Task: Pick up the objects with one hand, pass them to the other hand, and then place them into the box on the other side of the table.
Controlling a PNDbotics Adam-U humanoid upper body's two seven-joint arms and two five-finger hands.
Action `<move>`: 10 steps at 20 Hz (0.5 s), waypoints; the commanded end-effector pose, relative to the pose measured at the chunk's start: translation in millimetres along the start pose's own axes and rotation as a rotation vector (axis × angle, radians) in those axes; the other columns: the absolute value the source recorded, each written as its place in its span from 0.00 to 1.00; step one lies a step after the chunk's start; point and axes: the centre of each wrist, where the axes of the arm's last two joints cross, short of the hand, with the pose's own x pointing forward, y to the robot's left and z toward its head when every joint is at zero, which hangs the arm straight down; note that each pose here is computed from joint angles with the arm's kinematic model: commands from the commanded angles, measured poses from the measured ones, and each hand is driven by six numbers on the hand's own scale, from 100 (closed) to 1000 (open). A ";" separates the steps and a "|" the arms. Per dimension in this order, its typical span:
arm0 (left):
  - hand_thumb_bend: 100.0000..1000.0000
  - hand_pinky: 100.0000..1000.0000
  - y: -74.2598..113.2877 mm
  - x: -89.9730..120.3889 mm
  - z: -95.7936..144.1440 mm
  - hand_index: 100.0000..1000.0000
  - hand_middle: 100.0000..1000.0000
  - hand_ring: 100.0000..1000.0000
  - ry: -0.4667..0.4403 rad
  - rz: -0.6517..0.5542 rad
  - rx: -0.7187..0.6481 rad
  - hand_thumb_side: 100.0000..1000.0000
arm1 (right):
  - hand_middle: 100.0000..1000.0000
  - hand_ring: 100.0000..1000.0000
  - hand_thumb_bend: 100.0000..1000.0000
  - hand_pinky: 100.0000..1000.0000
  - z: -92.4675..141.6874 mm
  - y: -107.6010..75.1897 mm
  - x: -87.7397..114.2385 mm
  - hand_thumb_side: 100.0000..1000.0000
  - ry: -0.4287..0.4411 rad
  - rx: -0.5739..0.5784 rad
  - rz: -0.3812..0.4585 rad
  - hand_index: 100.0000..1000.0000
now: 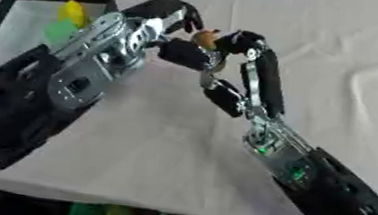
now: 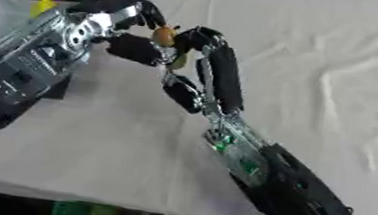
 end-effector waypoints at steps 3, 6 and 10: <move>0.27 0.83 7.7 -1.2 2.1 0.82 0.73 0.85 0.069 0.028 -0.086 0.53 | 0.32 0.49 0.00 0.51 -6.7 -3.2 3.5 0.00 -0.031 -0.028 0.004 0.42; 0.27 0.84 6.5 -1.6 0.9 0.82 0.72 0.85 0.070 0.026 -0.109 0.50 | 0.33 0.49 0.00 0.51 -7.1 -4.0 4.1 0.00 -0.040 -0.031 0.006 0.42; 0.24 0.84 5.5 -1.9 -0.3 0.81 0.72 0.85 0.070 0.023 -0.130 0.42 | 0.33 0.50 0.00 0.51 -7.8 -5.0 5.4 0.00 -0.056 -0.034 0.009 0.42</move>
